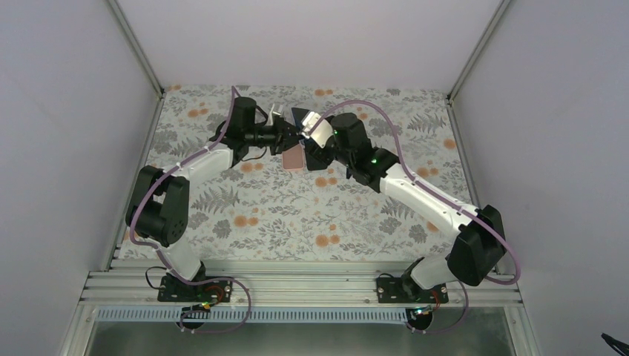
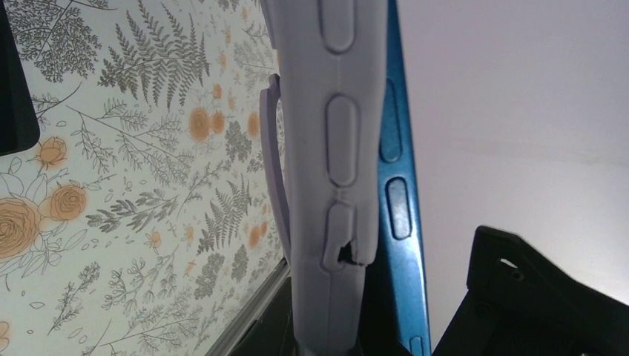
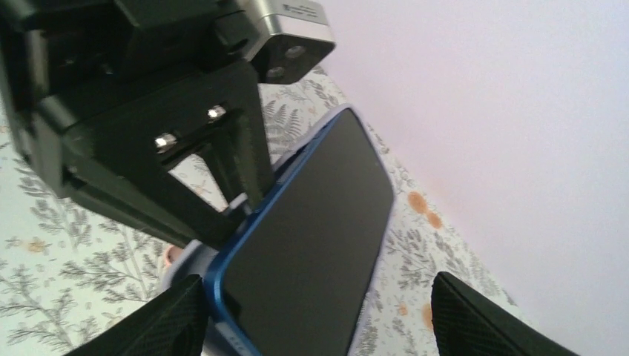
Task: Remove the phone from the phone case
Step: Remove the phone case from the phone.
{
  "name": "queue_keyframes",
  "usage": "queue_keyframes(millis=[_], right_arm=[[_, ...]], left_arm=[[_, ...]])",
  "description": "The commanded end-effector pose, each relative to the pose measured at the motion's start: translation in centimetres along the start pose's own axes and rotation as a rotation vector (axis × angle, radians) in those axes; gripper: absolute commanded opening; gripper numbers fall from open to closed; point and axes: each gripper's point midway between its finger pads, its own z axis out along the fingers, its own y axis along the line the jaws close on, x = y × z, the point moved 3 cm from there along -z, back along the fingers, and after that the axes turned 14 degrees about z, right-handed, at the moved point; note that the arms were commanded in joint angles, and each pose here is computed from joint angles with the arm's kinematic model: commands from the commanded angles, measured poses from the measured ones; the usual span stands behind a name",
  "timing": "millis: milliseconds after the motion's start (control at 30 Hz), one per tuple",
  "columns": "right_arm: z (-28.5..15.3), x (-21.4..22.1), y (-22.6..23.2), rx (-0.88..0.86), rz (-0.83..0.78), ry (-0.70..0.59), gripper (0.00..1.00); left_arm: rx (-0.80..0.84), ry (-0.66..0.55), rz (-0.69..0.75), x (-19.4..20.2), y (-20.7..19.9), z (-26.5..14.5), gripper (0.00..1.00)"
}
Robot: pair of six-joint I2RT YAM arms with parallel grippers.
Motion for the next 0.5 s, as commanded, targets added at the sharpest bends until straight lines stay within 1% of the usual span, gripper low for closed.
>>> queue_keyframes(millis=[0,167,367,467], right_arm=[[0.4,-0.5,-0.7,0.084,-0.042,-0.039,0.70],[0.2,-1.0,-1.3,0.127,-0.059,-0.077,0.61],[0.7,0.1,-1.8,0.195,-0.148,-0.089,0.60],[1.0,0.7,-2.0,0.227,-0.195,-0.094,0.58]], left_arm=[[0.061,-0.010,0.077,-0.4,-1.9,-0.5,0.02],[0.061,-0.006,0.072,-0.2,-1.6,-0.5,0.02],[0.080,0.013,0.076,0.0,-2.1,0.0,0.02],[0.084,0.023,0.078,0.2,-2.2,0.3,0.02]])
